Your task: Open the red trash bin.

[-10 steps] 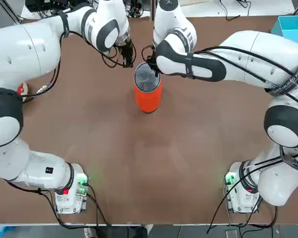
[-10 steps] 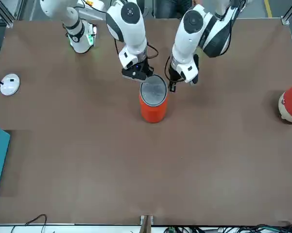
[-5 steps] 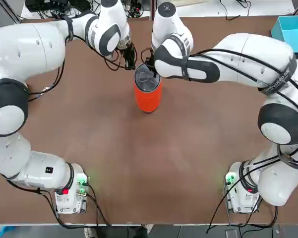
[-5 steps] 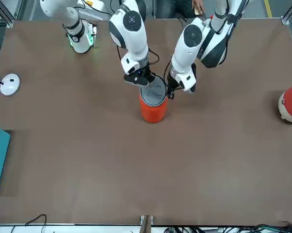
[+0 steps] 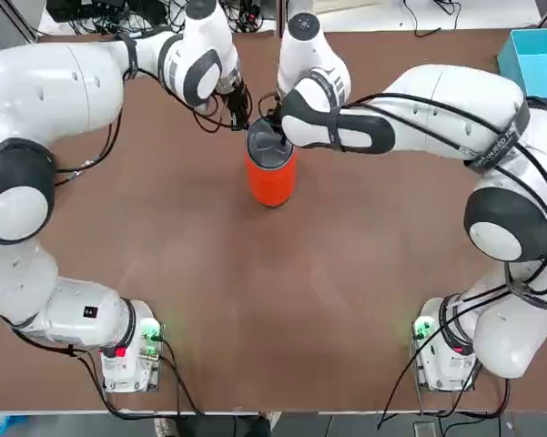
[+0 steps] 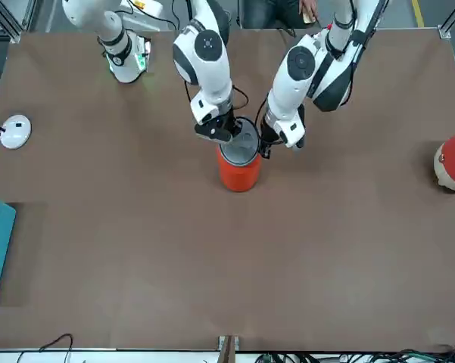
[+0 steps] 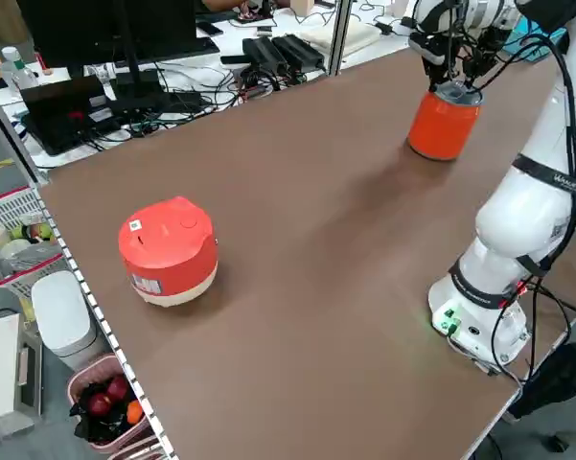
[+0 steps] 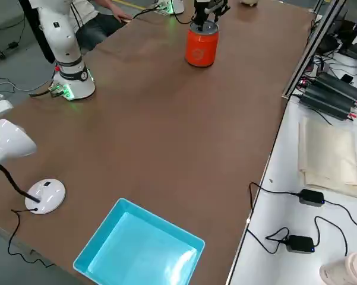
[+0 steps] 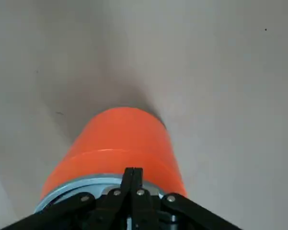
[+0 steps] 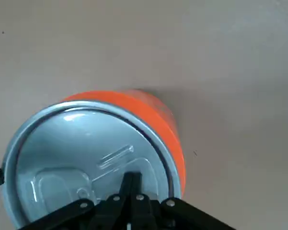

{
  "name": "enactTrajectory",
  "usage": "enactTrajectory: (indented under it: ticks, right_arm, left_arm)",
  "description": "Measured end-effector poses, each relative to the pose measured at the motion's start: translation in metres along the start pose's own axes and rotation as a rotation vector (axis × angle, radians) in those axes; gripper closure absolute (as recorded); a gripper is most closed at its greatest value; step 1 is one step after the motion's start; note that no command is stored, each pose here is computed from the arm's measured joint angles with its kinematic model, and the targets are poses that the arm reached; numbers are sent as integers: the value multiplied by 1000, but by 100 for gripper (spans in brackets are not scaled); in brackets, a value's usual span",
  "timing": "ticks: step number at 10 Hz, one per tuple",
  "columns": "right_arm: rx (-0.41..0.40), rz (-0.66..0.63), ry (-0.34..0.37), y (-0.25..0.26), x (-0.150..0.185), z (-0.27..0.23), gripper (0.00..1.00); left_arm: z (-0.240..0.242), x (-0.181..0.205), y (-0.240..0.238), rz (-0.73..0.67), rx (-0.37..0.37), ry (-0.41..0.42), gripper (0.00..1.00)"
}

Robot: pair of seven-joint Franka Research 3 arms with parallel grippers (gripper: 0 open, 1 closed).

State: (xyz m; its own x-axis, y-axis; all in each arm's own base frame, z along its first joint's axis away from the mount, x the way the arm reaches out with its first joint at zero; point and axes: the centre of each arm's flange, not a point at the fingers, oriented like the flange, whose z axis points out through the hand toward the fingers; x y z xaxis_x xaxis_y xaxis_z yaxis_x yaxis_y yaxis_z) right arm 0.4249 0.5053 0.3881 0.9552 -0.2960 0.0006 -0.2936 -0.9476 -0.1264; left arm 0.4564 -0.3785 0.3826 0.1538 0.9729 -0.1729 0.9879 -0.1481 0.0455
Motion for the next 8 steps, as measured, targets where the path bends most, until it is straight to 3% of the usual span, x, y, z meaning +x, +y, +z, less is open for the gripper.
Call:
enactTrajectory:
  ticks: [8]
  right_arm:
    - [-3,4,-2,0,2,-3,99]
  left_arm:
    - [0,-1,0,2,-2,-2,99]
